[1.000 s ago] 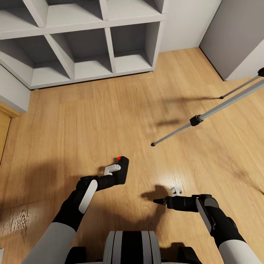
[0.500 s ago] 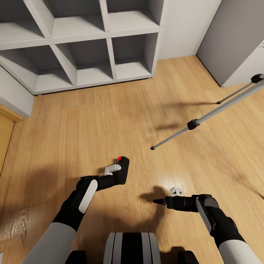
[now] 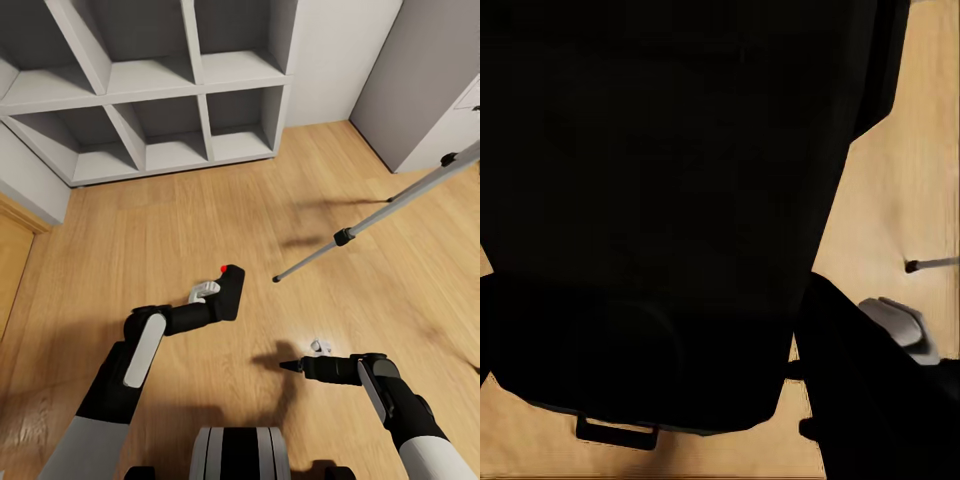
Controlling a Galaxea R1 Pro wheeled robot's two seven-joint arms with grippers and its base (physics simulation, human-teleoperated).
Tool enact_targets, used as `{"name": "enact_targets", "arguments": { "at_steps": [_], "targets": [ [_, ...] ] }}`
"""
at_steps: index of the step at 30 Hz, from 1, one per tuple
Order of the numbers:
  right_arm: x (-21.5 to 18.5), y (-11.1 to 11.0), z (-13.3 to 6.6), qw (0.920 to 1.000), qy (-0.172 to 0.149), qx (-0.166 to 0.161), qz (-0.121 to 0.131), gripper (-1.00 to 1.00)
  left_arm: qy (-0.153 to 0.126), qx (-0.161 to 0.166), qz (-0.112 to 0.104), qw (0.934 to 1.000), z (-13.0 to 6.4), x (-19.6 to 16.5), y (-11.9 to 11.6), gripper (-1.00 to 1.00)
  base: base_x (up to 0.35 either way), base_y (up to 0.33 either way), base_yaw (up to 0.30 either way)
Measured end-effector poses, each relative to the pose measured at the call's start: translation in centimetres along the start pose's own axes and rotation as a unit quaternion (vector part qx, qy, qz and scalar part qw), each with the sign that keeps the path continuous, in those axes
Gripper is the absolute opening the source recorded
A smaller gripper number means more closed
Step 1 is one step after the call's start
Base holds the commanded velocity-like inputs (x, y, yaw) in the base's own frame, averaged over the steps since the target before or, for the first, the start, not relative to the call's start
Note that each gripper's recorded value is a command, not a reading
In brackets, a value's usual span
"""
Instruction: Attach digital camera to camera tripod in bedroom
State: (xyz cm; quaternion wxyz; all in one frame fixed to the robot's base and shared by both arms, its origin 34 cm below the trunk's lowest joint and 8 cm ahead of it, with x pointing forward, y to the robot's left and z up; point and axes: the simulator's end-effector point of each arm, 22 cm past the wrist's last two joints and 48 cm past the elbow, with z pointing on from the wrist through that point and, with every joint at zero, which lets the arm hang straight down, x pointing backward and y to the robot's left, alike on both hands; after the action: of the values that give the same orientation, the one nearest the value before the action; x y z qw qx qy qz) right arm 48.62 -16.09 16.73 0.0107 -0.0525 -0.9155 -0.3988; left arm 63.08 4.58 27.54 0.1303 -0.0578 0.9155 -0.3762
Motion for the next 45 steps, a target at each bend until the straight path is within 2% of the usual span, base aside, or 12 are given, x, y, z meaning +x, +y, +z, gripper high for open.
{"name": "enact_targets", "arguments": {
  "at_steps": [4, 9, 13, 16, 19, 20, 22, 27, 34, 45],
  "targets": [
    [-0.5, 0.6, -0.5, 1.0000, -0.005, 0.000, -0.006, 1.00, 0.002, 0.007, -0.001, 1.0000, -0.7, 0.3, -0.8, -1.00, 0.000, 0.000, 0.000],
    [-1.1, 1.2, -1.1, 0.9998, -0.012, 0.001, -0.015, 1.00, -0.001, 0.039, -0.021, 0.9990, -1.6, 0.4, -2.3, -1.00, 0.000, 0.000, 0.000],
    [-1.8, 2.0, -1.8, 0.9996, -0.020, -0.001, -0.022, 1.00, -0.008, 0.041, -0.029, 0.9987, -3.8, -0.6, -0.7, -1.00, 0.000, 0.000, 0.000],
    [-2.2, 2.5, -2.2, 0.9994, -0.023, -0.003, -0.027, 1.00, -0.013, 0.076, -0.058, 0.9953, -4.8, -1.1, -1.3, -1.00, 0.000, 0.000, 0.000],
    [-2.6, 3.1, -2.6, 0.9991, -0.028, -0.004, -0.033, 1.00, -0.016, 0.095, -0.077, 0.9924, -5.3, -1.4, -1.8, -1.00, 0.000, 0.000, 0.000],
    [-3.6, 4.0, -3.2, 0.9982, -0.039, -0.006, -0.046, 1.00, -0.019, 0.102, -0.093, 0.9903, -5.6, -1.5, -1.5, -1.00, 0.000, 0.000, 0.000],
    [-4.2, 4.6, -3.7, 0.9976, -0.045, -0.006, -0.053, 1.00, -0.022, 0.106, -0.096, 0.9895, -5.9, -1.8, -1.8, -1.00, 0.000, 0.000, 0.000],
    [-4.6, 5.7, -4.8, 0.9977, -0.044, -0.007, -0.051, 1.00, -0.025, 0.109, -0.097, 0.9890, -6.5, -2.1, -2.3, -1.00, 0.000, 0.000, 0.000],
    [-5.3, 6.9, -5.7, 0.9967, -0.053, -0.008, -0.061, 1.00, -0.029, 0.112, -0.095, 0.9887, -7.2, -2.5, -3.0, -1.00, 0.000, 0.000, 0.000],
    [-6.2, 8.6, -7.2, 0.9946, -0.069, -0.010, -0.078, 1.00, -0.041, 0.120, -0.081, 0.9886, -8.7, -3.4, -4.8, -1.00, 0.000, 0.000, 0.000]
  ]
}}
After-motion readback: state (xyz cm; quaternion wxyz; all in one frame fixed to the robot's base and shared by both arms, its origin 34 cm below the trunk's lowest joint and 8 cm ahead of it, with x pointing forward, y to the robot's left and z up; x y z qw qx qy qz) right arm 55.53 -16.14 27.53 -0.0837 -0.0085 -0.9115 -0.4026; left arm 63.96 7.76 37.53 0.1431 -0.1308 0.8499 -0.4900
